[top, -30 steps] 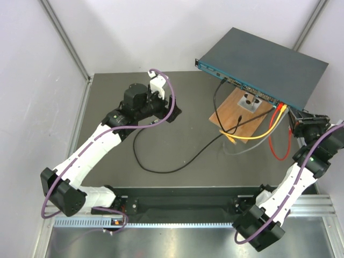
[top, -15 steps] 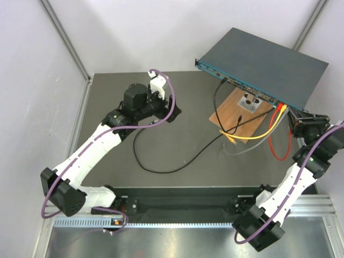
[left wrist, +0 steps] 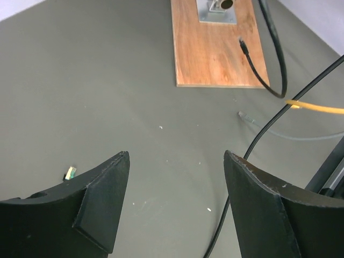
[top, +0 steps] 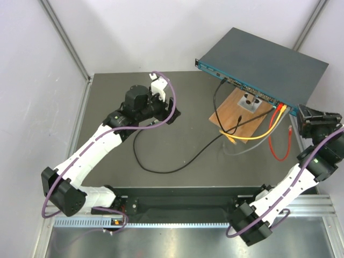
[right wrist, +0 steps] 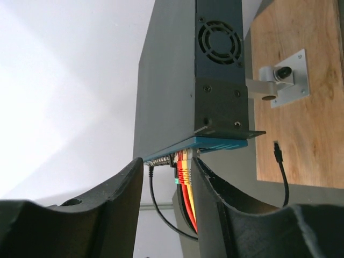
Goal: Pull the plug from the switch port
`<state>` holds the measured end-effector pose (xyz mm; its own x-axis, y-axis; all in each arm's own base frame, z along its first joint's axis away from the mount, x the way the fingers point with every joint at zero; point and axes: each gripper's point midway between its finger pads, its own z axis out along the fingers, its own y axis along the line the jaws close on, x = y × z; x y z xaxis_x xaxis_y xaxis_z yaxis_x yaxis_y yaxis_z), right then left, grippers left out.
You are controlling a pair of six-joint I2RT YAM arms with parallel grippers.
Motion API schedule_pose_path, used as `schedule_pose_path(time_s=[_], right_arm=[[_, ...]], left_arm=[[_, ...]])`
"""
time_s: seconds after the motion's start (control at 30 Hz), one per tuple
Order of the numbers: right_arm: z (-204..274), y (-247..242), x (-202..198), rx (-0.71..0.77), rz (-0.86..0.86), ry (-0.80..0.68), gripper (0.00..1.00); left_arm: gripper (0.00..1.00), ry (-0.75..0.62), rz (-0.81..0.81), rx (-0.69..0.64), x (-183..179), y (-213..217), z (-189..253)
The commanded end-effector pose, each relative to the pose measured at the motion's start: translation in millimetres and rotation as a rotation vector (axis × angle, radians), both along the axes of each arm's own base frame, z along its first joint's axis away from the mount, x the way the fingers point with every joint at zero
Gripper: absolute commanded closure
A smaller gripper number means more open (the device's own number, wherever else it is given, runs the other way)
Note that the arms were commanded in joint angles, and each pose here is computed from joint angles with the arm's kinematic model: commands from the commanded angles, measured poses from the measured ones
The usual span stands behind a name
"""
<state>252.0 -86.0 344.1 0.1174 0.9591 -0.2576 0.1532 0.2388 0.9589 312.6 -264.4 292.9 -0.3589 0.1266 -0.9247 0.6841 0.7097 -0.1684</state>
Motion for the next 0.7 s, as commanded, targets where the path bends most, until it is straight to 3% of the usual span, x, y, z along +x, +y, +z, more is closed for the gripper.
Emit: schedule_pose_path(time_s=[0.0,0.23,0.67], right_arm=[[7.6,2.1,-1.8,-0.051,0.051,0.004,0.59],[-22.4,12.9,-9.3,-0.005,0.063,0.060,0.58],[-22.7,10.2,4.7,0.019,0.089,0.027,0.56]], left_arm=[[0.25,-0.040,-0.004,-0.001,0.3,1.9,7.6],[0.25,-0.030,-0.004,0.002,0.1,1.6,3.6],[0.26,-0.022,-0.010,-0.011,2.1,-2.6,4.5]])
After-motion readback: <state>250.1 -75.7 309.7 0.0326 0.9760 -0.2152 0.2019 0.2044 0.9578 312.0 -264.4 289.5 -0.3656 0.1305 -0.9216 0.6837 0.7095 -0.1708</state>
